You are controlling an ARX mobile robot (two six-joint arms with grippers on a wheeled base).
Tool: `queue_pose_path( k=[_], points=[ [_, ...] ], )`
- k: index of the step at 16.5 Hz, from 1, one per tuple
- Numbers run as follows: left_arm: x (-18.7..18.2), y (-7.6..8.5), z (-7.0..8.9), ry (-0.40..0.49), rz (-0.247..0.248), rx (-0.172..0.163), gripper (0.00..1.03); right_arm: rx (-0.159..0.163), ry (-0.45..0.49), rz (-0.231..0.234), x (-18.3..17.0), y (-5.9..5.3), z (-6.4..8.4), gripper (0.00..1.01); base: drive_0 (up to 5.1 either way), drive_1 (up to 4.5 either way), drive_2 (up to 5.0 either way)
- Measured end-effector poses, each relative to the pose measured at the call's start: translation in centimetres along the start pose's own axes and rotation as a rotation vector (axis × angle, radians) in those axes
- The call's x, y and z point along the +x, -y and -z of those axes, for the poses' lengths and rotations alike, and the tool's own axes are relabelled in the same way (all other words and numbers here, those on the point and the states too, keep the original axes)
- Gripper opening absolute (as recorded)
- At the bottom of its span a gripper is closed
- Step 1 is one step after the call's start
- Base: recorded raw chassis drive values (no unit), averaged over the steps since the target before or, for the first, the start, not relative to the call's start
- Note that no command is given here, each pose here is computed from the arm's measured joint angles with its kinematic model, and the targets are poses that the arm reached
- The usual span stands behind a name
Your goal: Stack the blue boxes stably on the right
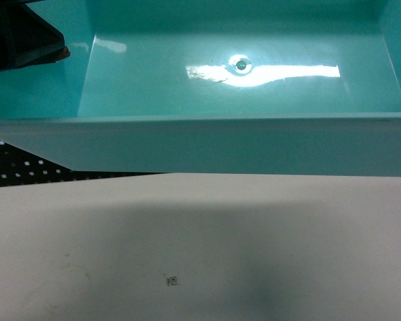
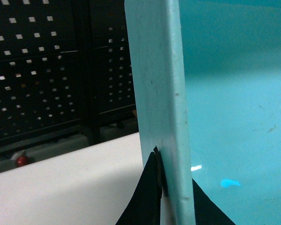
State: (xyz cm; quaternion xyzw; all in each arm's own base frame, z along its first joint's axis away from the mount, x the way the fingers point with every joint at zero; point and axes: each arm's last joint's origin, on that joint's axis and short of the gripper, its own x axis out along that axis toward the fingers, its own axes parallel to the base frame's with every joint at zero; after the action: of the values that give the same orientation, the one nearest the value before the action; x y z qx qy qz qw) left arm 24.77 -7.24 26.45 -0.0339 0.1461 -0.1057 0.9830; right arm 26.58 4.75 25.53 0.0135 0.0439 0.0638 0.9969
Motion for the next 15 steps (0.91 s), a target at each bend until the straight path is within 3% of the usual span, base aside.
queue_pose_path(
  k=[15],
  points=[
    [0.0, 0.0, 0.0, 0.0, 0.0, 0.0, 0.02, 0.0, 0.0, 0.0, 0.0, 0.0, 0.0, 0.02, -1.7, -1.66, -1.7]
  ],
)
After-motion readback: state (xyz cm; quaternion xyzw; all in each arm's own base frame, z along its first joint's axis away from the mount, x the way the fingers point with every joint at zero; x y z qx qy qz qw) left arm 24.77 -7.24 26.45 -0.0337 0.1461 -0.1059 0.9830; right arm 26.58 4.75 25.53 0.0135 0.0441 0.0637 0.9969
